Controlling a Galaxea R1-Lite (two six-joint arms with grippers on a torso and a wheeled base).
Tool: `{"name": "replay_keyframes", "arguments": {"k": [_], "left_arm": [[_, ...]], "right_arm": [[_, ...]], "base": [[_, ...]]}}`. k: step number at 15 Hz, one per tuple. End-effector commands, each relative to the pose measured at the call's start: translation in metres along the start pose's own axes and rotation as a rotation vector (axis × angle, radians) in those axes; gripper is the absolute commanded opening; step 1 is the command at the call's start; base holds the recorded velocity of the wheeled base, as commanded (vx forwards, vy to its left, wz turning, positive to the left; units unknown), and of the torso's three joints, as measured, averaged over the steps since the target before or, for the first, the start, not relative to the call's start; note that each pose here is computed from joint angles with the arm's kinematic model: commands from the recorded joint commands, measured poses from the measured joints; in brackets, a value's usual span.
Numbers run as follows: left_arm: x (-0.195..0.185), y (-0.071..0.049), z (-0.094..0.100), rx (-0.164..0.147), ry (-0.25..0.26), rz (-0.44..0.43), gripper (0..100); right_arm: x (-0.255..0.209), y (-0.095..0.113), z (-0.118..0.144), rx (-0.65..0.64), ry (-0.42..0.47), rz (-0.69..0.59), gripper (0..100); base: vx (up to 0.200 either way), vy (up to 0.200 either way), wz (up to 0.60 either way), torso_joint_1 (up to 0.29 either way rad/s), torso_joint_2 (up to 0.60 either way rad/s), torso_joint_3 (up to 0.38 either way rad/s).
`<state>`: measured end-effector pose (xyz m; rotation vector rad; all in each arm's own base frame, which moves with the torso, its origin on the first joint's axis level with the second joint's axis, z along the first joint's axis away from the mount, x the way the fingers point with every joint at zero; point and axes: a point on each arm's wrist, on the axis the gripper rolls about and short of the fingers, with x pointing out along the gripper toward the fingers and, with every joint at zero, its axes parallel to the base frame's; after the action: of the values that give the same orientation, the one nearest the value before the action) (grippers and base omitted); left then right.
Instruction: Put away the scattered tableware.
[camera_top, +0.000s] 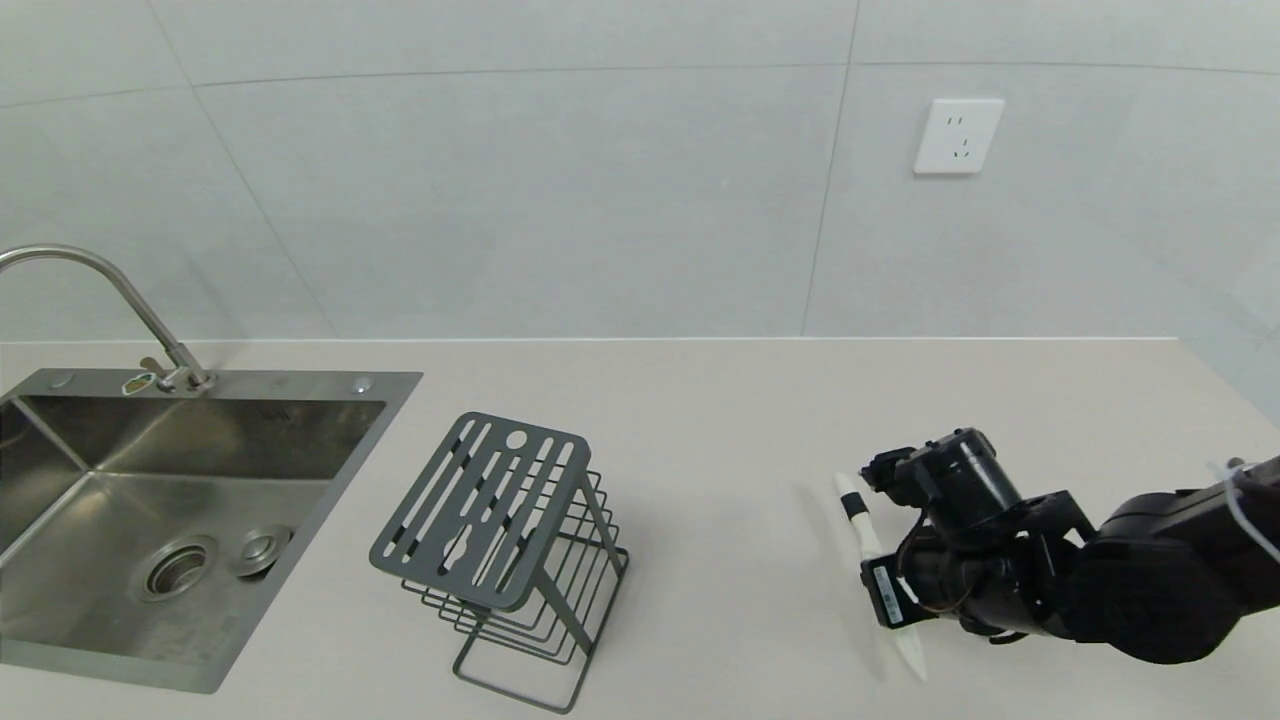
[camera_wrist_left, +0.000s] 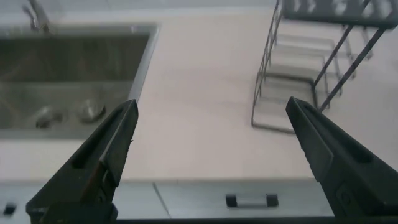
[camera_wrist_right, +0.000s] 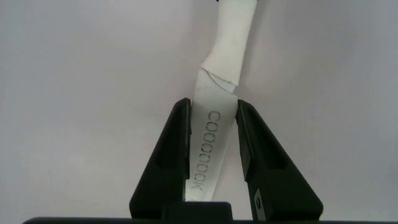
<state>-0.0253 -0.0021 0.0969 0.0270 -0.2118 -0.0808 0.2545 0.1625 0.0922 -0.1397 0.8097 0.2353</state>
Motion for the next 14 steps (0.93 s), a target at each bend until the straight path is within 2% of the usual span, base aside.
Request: {"name": "replay_keyframes", "arguments": {"k": [1, 2, 3, 4, 5, 6, 7, 8, 9, 11, 12, 14], "left_arm": [[0.001, -0.002, 0.019, 0.014, -0.119, -0.124, 100], [0.005, -0.002, 0.031, -0.016, -0.113, -0.163, 100], [0.007, -0.001, 0.040, -0.028, -0.115, -0.188, 100], [0.014, 0.002, 0.069, -0.042, -0.140, -0.255, 100], [0.024, 0.003, 0.090, -0.054, -0.142, -0.315, 100], [0.040, 0.003, 0.107, -0.074, -0.116, -0.391, 100], [0.041, 0.003, 0.108, -0.076, -0.115, -0.397, 100], [0.083, -0.006, 0.128, -0.118, -0.023, -0.544, 100], [0.102, -0.014, 0.132, -0.136, 0.018, -0.602, 100], [0.131, -0.032, 0.133, -0.152, 0.040, -0.701, 100], [0.157, -0.052, 0.129, -0.161, 0.051, -0.812, 100], [0.182, -0.069, 0.116, -0.149, 0.064, -0.913, 100]], "right_arm": [[-0.048, -0.007, 0.019, -0.006, -0.167, 0.036, 0], [-0.060, -0.009, 0.022, -0.028, -0.203, 0.051, 0], [-0.066, -0.011, 0.022, -0.041, -0.212, 0.071, 0], [-0.079, -0.014, 0.015, -0.069, -0.247, 0.124, 0], [-0.090, -0.017, 0.014, -0.106, -0.308, 0.157, 0], [-0.100, -0.021, 0.016, -0.152, -0.381, 0.198, 0], [-0.102, -0.021, 0.017, -0.156, -0.388, 0.201, 0], [-0.122, -0.034, 0.014, -0.258, -0.481, 0.282, 0], [-0.132, -0.041, 0.006, -0.297, -0.506, 0.299, 0], [-0.145, -0.045, -0.006, -0.329, -0.544, 0.339, 0], [-0.152, -0.046, -0.013, -0.345, -0.591, 0.367, 0], [-0.155, -0.047, -0.014, -0.371, -0.655, 0.401, 0]], "base": [[0.000, 0.000, 0.00, 0.000, 0.00, 0.000], [0.000, 0.000, 0.00, 0.000, 0.00, 0.000], [0.000, 0.000, 0.00, 0.000, 0.00, 0.000], [0.000, 0.000, 0.00, 0.000, 0.00, 0.000], [0.000, 0.000, 0.00, 0.000, 0.00, 0.000], [0.000, 0.000, 0.00, 0.000, 0.00, 0.000], [0.000, 0.000, 0.00, 0.000, 0.00, 0.000], [0.000, 0.000, 0.00, 0.000, 0.00, 0.000], [0.000, 0.000, 0.00, 0.000, 0.00, 0.000], [0.000, 0.000, 0.00, 0.000, 0.00, 0.000], [0.000, 0.000, 0.00, 0.000, 0.00, 0.000], [0.000, 0.000, 0.00, 0.000, 0.00, 0.000]]}}
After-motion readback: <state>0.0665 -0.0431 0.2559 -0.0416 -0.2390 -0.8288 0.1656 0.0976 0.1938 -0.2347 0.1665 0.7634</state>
